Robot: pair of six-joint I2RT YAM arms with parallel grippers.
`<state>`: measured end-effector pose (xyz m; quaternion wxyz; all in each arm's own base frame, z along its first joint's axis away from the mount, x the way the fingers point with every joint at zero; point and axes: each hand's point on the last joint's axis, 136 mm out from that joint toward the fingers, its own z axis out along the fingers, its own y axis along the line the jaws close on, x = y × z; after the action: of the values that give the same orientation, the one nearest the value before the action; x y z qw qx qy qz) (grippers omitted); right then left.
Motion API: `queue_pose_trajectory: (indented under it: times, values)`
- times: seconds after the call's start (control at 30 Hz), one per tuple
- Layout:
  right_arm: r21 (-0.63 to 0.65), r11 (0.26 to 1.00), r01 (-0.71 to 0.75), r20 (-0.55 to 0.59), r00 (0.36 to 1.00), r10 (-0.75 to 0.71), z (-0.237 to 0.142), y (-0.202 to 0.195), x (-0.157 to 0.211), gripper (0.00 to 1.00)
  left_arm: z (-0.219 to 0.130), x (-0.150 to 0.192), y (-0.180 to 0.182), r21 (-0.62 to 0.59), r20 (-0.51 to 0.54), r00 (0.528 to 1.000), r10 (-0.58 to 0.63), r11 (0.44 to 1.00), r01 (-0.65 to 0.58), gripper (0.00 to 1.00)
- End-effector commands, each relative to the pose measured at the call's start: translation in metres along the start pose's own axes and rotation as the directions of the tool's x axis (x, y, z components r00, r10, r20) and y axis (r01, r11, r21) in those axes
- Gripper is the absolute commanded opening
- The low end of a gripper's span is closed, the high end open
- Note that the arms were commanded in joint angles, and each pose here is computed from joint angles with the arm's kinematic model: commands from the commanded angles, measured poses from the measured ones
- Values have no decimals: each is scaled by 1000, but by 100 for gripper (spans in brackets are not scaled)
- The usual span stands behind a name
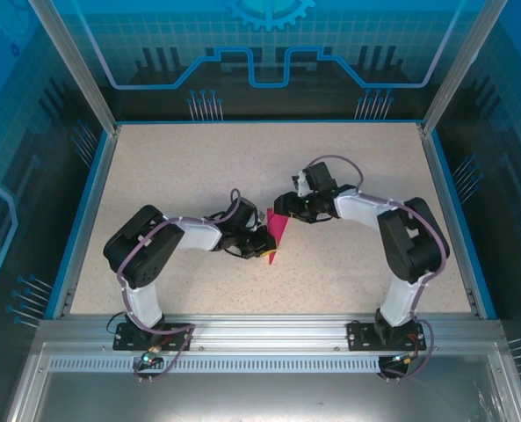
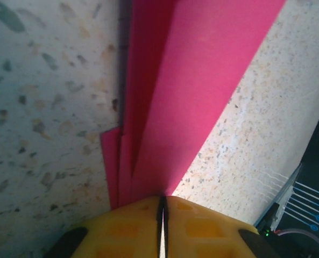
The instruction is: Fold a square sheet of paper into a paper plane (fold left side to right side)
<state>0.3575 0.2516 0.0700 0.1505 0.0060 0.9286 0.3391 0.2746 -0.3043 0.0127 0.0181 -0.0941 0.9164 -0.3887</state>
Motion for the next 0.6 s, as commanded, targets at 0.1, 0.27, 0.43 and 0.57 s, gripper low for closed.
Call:
queue_pose_trajectory:
  times: [0.1,0.27,0.43,0.57]
  values:
    - [-83,997,12,4,1000,-12,-17,13,15,41,10,35,59,-226,-91,991,-102,971,79,8]
    - [-129,992,9,-64,998,-17,0,21,34,31,9,34,59,-235,-90,991,-100,969,77,7]
    - [-122,992,-10,-97,995,-2,19,17,39,28,8,34,59,-238,-87,992,-95,969,72,7]
    - [-86,996,-16,-120,993,6,31,5,42,26,8,35,60,-243,-88,991,-97,967,73,7]
